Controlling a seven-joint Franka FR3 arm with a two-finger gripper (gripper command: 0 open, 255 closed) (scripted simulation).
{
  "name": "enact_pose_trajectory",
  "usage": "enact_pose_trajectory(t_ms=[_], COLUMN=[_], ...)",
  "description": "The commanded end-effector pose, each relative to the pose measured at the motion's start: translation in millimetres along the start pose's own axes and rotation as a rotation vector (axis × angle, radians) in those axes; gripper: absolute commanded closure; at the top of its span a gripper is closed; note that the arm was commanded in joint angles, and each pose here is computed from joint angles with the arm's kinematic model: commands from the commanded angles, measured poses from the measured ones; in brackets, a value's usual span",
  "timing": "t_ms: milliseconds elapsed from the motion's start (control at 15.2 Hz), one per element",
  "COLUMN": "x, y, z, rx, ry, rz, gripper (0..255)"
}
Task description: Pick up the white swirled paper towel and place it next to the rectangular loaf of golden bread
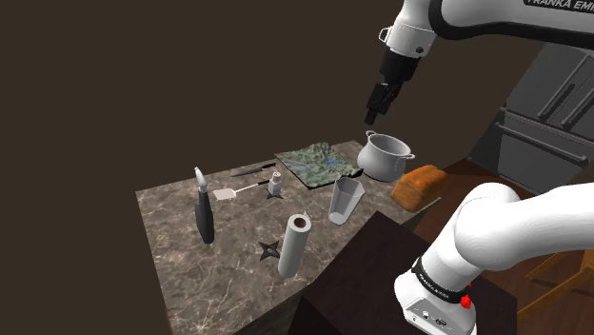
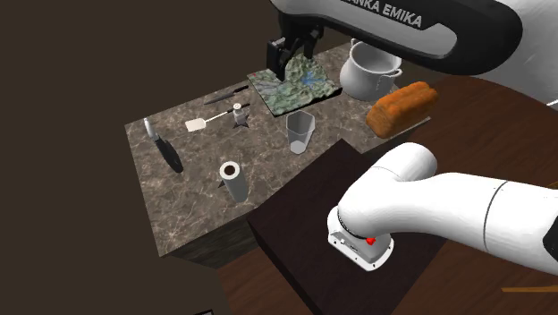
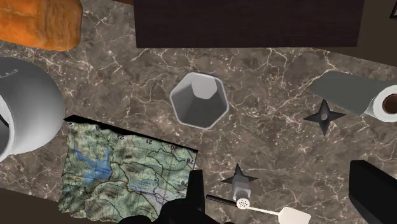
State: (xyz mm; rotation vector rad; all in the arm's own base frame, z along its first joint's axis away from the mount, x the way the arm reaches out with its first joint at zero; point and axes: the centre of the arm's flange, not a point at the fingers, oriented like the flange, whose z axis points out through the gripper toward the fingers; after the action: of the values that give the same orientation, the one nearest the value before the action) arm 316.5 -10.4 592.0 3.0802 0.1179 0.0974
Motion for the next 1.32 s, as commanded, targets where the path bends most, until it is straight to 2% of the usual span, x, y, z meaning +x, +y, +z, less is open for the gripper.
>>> enact_pose_trajectory(t_ms=[0,1254], x=[0.0,22.2], y=[0.0,-183.6], z=[0.0,166.0], rx=[0.0,0.017], ry=[0.0,-0.037], rz=[0.0,0.243], gripper=[0,0])
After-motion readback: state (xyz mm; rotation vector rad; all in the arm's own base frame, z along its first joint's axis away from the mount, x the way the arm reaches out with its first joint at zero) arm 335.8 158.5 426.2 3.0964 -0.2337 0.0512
